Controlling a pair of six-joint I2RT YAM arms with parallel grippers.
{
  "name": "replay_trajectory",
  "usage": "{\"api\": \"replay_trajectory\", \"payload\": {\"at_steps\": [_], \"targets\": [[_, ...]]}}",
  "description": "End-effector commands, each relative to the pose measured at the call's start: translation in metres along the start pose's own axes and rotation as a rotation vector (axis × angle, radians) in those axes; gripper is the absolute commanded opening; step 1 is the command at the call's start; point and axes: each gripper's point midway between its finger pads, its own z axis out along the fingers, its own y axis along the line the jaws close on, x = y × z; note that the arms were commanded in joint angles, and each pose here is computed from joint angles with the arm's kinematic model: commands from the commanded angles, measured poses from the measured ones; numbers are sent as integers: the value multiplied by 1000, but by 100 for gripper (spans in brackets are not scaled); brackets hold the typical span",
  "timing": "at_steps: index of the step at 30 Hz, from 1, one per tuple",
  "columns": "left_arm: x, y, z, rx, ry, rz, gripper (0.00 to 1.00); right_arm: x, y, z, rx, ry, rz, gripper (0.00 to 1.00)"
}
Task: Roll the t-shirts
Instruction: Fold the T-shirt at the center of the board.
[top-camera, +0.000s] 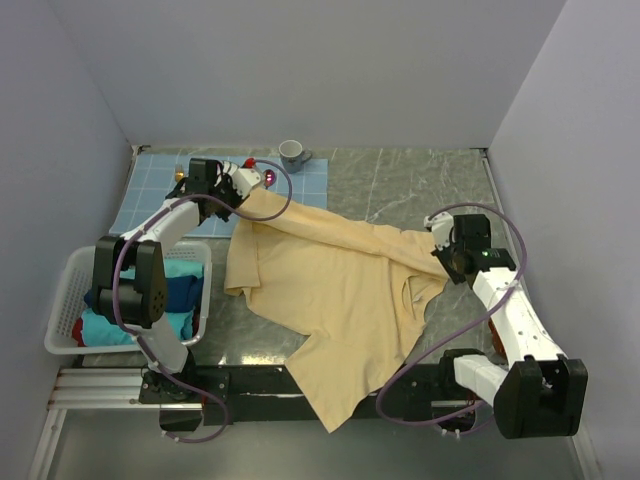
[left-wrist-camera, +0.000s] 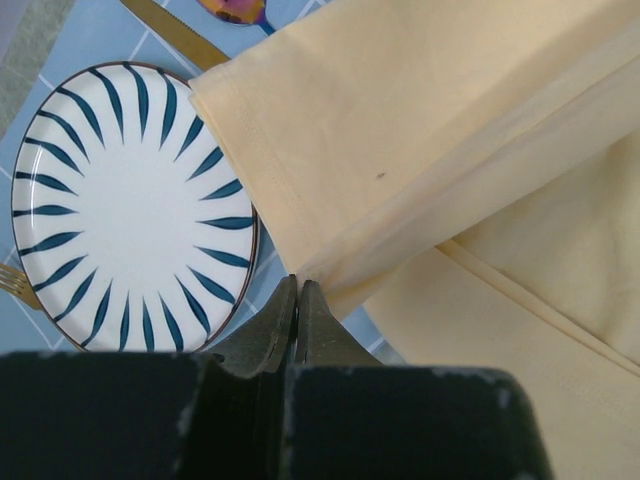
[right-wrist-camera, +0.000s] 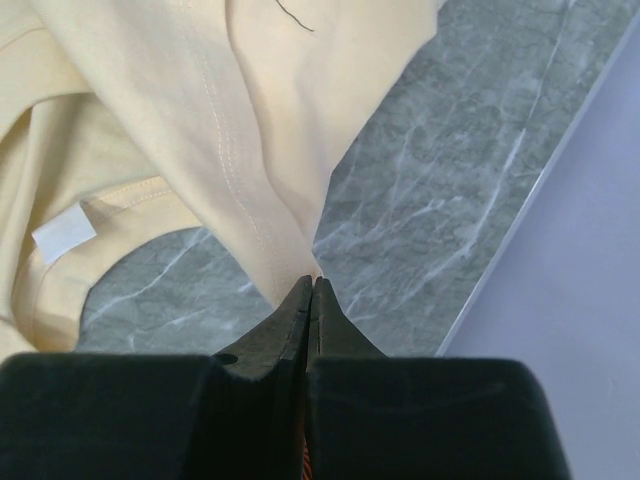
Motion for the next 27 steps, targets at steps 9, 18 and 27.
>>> {"api": "replay_trajectory", "payload": {"at_steps": [9,18,27], "targets": [[-27,36,-32,-113,-33,-85,37,-27,-11,-17,-38,-61,138,51],[-100,94,-27,-150,-195,-384,62,-91,-56,18,-67,-75,423,61],[-96,87,-3,-83,-161,-548,60,-92,-89,87,-146,28,554,60]]}}
